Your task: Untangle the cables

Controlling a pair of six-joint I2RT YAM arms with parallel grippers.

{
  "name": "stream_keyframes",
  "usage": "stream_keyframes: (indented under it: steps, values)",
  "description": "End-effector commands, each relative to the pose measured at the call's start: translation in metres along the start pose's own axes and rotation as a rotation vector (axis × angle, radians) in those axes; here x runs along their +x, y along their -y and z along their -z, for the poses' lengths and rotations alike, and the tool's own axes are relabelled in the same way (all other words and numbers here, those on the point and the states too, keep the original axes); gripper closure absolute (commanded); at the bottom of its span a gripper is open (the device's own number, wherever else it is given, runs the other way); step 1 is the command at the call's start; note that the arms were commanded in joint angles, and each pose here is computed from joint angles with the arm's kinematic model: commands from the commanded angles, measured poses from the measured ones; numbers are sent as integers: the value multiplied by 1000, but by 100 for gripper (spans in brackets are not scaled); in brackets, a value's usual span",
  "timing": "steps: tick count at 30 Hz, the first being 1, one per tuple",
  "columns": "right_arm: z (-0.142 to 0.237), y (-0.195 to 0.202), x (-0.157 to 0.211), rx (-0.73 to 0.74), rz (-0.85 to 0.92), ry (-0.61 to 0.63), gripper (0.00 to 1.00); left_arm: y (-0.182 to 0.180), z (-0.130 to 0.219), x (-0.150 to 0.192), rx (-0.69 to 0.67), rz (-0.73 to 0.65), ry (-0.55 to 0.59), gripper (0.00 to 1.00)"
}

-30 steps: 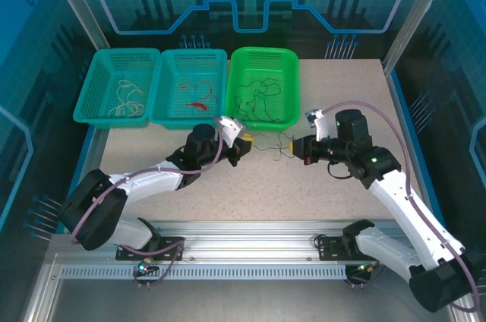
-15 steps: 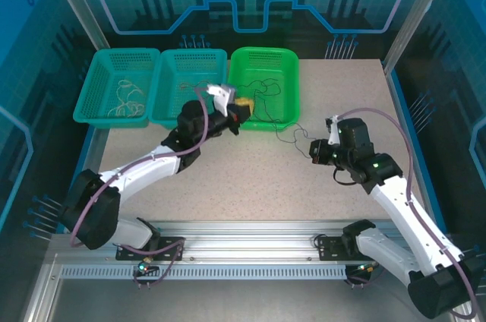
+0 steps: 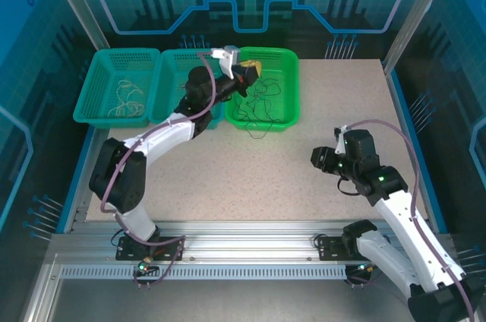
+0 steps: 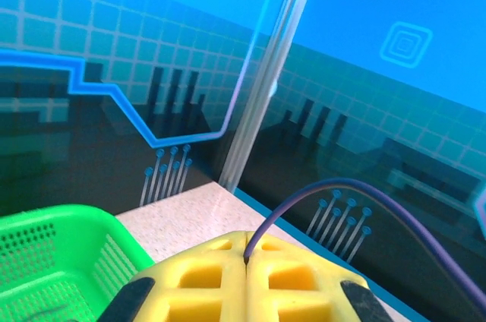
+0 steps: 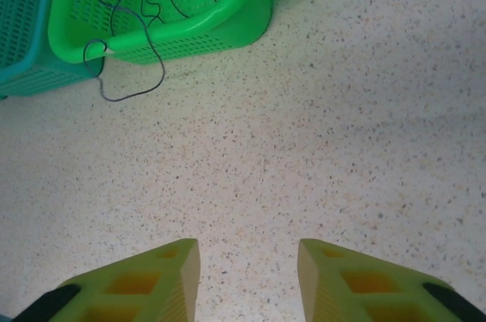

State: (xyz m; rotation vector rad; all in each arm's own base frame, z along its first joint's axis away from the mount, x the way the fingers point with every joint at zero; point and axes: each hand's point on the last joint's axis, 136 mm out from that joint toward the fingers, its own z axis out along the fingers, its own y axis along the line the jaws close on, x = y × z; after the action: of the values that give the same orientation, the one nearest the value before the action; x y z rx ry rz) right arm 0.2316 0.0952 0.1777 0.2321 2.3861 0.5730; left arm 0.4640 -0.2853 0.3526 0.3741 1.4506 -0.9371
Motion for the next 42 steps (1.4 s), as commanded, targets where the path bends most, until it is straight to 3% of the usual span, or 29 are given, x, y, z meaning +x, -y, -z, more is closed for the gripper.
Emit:
stream_keyframes:
  steps: [1, 6, 12, 17, 23, 27, 29, 31, 38, 42]
  values:
    - [2, 7, 7, 6, -22, 1, 55, -14, -10, -29, 12, -19, 67, 100]
    - [8, 10, 6, 18, -19, 19, 47, -44, -23, -48, -15, -6, 119, 100]
    - [8, 10, 2, 28, -18, 17, 43, -64, -47, -58, -38, -28, 125, 100]
    - [6, 13, 1, 47, -28, 10, 41, -95, -64, -16, -93, 14, 44, 100]
    - [4, 19, 1, 74, -40, 7, 35, -129, -68, 64, -209, 46, -137, 100]
    - [3, 23, -2, 104, -48, 7, 25, -127, -60, 92, -235, 35, -210, 76]
    - [1, 26, -5, 125, -48, 2, 21, -115, -53, 87, -223, 27, -193, 56]
    - [-1, 30, -8, 149, -44, 2, 19, -101, -46, 77, -211, 18, -179, 42]
    - [-16, 58, -46, 240, -41, 85, 17, -37, 13, 26, -192, -21, -107, 30]
    - [-25, 93, -74, 375, 38, 157, 17, -5, 62, 20, -218, -14, -147, 23]
